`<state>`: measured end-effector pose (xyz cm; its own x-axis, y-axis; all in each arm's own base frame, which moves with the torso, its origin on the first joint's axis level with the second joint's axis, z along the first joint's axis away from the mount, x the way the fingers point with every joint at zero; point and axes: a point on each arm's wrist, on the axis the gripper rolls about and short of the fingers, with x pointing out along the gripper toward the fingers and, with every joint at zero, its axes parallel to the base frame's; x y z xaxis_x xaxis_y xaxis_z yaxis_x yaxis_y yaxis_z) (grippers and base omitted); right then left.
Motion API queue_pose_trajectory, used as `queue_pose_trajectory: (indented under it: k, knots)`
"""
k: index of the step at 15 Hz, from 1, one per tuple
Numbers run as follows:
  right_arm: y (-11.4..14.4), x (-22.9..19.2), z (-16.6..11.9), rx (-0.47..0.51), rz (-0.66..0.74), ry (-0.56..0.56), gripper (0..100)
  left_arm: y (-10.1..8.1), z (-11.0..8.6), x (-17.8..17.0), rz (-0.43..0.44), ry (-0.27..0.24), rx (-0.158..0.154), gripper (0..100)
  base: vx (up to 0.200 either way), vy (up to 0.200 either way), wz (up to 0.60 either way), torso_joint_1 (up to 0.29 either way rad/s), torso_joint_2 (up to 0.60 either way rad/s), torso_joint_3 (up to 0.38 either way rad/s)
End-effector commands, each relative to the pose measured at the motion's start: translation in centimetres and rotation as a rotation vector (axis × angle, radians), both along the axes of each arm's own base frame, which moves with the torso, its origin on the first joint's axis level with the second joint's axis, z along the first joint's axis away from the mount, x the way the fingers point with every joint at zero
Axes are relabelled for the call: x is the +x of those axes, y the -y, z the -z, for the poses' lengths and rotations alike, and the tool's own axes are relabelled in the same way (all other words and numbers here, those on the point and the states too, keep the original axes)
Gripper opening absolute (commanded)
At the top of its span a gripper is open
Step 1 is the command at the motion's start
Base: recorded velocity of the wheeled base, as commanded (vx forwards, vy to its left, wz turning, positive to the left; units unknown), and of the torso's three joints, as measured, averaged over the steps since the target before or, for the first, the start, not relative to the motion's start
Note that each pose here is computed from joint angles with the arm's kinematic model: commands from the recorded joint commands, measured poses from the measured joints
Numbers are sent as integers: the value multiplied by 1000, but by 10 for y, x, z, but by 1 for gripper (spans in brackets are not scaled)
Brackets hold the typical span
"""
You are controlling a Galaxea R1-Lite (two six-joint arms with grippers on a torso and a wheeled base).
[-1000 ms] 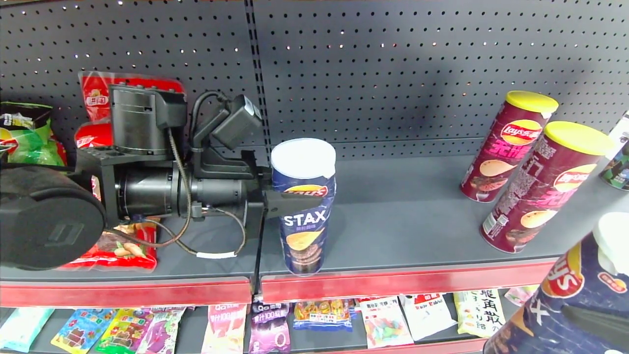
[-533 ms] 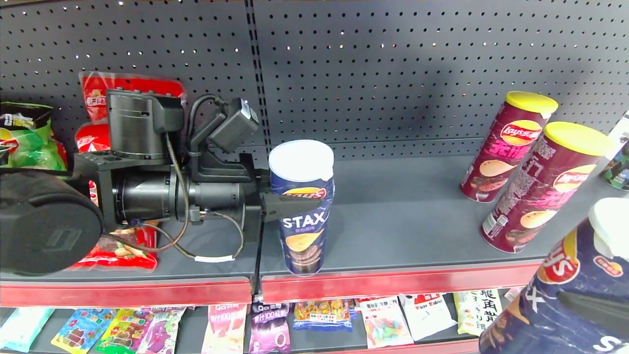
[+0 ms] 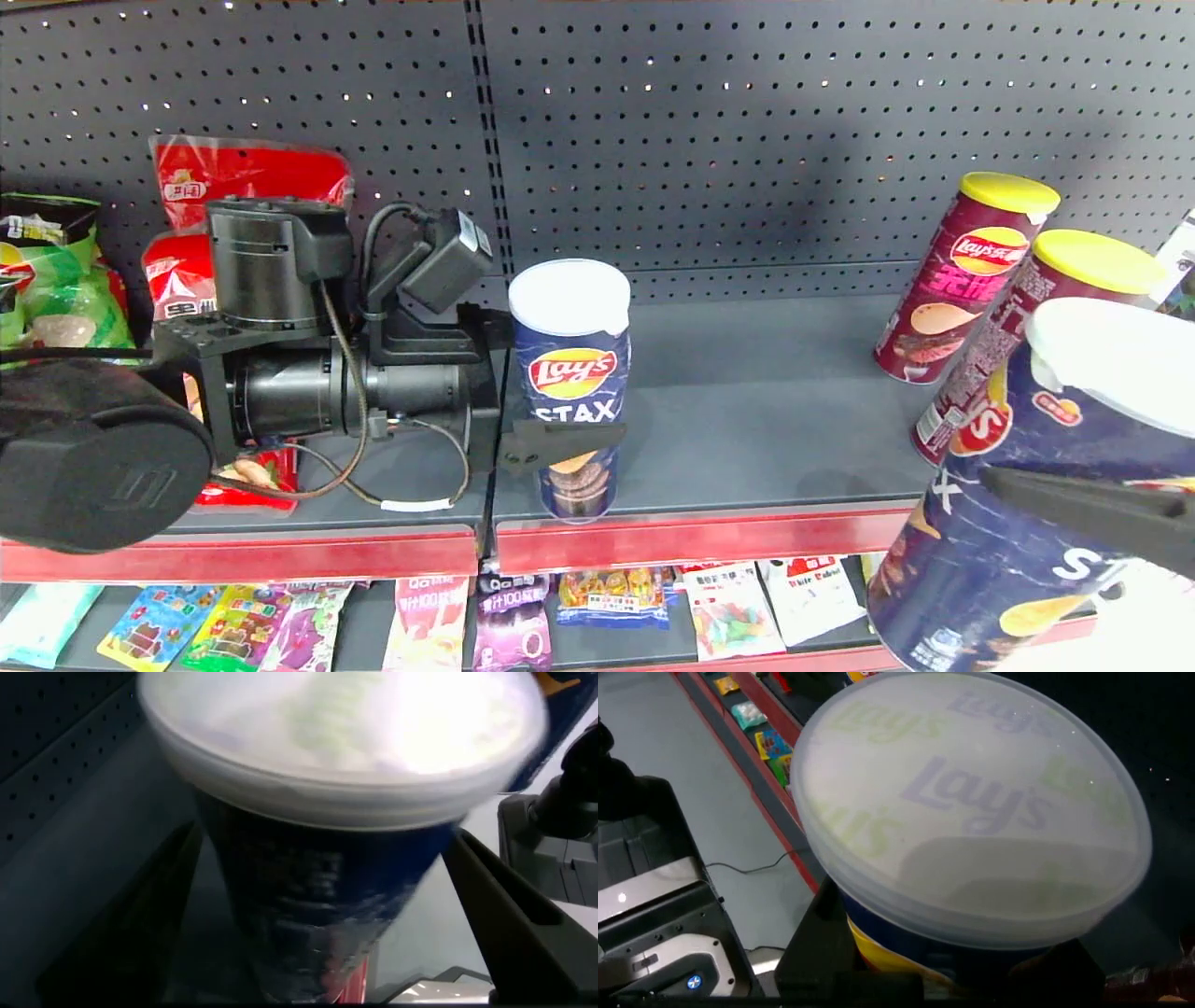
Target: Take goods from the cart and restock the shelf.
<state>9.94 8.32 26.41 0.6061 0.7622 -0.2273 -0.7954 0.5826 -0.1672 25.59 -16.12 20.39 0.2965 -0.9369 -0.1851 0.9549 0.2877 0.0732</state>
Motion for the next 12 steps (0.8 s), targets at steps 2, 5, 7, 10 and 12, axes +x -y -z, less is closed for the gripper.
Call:
queue_pose_trajectory:
  k: [2, 5, 7, 10, 12]
  knots:
    - [-27, 35, -6, -7, 2, -11, 0, -13, -3, -11, -21, 7, -5, 100, 0, 0, 0, 0, 0, 0]
    - [-50, 66, -14, 8, 2, 3, 0, -39, 2, -28, -79, -14, 4, 100, 0, 0, 0, 0, 0, 0]
    - [-66, 89, -15, 13, 11, 0, 0, -56, 7, -44, -115, -32, 7, 100, 0, 0, 0, 0, 0, 0]
    - [-87, 127, -10, 36, 34, 32, 0, -79, 13, -75, -173, -72, -12, 100, 0, 0, 0, 0, 0, 0]
    - [-99, 151, -6, 38, 49, 38, 0, -91, 14, -95, -223, -95, -38, 100, 0, 0, 0, 0, 0, 0]
